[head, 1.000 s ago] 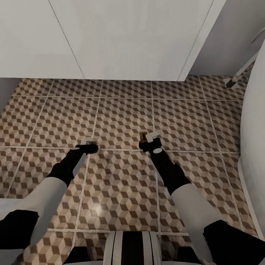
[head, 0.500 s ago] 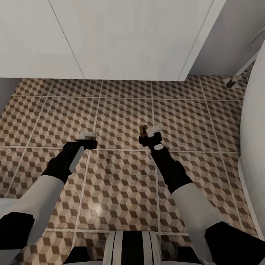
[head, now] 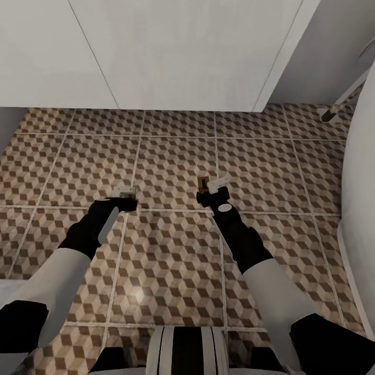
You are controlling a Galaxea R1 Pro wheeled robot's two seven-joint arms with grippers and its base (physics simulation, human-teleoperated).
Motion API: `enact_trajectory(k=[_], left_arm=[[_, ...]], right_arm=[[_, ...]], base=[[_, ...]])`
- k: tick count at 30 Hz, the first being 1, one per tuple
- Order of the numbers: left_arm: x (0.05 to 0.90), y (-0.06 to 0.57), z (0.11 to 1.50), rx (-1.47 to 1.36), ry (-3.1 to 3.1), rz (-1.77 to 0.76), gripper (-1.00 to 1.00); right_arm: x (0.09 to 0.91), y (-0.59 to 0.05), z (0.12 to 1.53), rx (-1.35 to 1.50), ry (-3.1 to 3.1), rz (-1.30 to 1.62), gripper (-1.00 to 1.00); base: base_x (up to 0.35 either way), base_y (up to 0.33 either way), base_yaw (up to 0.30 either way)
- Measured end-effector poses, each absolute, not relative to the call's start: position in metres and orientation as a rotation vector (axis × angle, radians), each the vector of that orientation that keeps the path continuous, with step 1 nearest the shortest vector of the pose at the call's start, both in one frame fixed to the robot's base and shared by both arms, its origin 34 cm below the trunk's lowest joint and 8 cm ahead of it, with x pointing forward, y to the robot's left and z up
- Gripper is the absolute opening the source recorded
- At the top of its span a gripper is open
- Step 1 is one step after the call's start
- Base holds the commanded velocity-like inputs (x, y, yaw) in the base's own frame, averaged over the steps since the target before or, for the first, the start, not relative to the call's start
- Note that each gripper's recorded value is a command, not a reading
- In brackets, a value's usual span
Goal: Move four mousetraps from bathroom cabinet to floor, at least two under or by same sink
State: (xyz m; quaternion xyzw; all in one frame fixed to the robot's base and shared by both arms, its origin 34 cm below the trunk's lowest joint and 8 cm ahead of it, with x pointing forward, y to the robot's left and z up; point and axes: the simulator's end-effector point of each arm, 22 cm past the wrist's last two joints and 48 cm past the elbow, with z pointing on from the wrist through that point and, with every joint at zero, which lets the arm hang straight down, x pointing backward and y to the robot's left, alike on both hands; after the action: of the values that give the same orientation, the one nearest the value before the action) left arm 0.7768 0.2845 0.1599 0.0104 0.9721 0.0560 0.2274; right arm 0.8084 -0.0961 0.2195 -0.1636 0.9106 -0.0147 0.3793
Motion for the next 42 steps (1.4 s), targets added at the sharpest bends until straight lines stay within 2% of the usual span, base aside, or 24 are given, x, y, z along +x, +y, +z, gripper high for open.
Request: enact_trajectory(k=[13,22,42], left_arm=[[0.76,0.283,0.124,0.032,2.726,0.152,-1.0],[0.789,0.269,0.149,0.053,2.649,0.114,-1.0],[0.782,0.27,0.133,0.074,2.688,0.116,-1.0]], right_arm=[[0.798,-0.096,0.187,-0.416,2.361,-0.026,-1.0],[0.81,-0.094,0.195,-0.385,2.313,-0.012,-1.0],[0.81,-0.097,0.186,-0.368,2.34,-0.014,-1.0]], base=[[0.0,0.0,0.0],[0.0,0.0,0.0],[0.0,0.0,0.0]])
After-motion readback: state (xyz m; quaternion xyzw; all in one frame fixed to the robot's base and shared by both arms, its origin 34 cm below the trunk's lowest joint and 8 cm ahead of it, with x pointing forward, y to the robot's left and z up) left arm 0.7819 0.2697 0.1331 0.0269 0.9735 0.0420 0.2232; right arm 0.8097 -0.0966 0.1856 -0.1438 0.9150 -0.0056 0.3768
